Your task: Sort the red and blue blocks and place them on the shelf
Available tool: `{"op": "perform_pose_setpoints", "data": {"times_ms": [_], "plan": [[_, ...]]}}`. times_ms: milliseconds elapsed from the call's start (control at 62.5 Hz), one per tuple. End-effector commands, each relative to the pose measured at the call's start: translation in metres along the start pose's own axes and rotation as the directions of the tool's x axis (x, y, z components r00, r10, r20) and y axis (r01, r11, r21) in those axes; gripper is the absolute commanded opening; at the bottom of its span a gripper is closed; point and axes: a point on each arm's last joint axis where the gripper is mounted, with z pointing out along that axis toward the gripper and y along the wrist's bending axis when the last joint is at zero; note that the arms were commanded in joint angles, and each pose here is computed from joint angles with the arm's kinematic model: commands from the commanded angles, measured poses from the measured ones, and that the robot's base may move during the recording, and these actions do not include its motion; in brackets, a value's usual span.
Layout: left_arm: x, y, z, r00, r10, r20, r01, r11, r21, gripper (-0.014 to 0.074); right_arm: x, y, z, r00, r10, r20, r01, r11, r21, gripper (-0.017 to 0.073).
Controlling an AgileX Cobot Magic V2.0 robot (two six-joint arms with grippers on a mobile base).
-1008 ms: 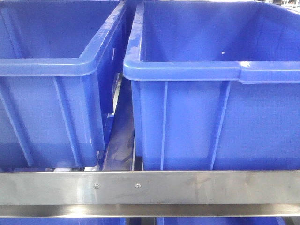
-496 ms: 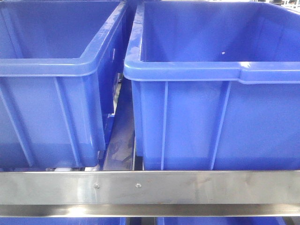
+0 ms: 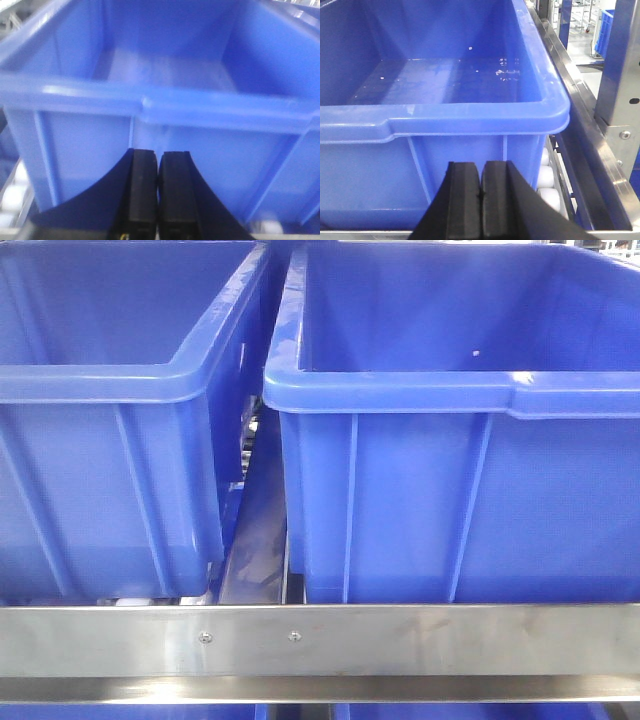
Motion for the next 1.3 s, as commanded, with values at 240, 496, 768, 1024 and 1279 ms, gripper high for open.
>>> {"op": "perform_pose_setpoints", "data": {"times_ms": [240,496,768,1024,1279], "plan": [[-0.0015,-0.0023,-0.0002,0.992,-0.019,0.124,0.013,0.999,0.045,0.0144,-0.0160,0.0020,-0.0035,0.992,-0.006,0.127,0.008,1.000,-0.012,0.0049],[-0.0043,-0.0032,-0.0003,0.988,0.001,0.154,-0.009,0.999,0.051,0.0144,-0.0160,0.0020,-0.0035,0.992,-0.006,0.127,0.008,1.000,-0.012,0.0049],[-0.0043,-0.0030,-0.0003,0.988,-0.034,0.153,0.026,0.998,0.055,0.0144,-0.0160,0.0020,-0.0035,0.992,-0.006,0.127,0.008,1.000,-0.012,0.0049],[-0.0042,-0.0030,-0.0003,0.988,-0.034,0.151,0.026,0.998,0.054,0.0144,-0.0160,0.0020,-0.0035,0.992,-0.006,0.127,0.008,1.000,-0.012,0.0049],[-0.0042,-0.0030,-0.0003,0.988,-0.034,0.151,0.026,0.998,0.054,0.0144,-0.0160,0.0020,-0.0035,0.992,-0.006,0.127,0.008,1.000,-0.012,0.0049]]}}
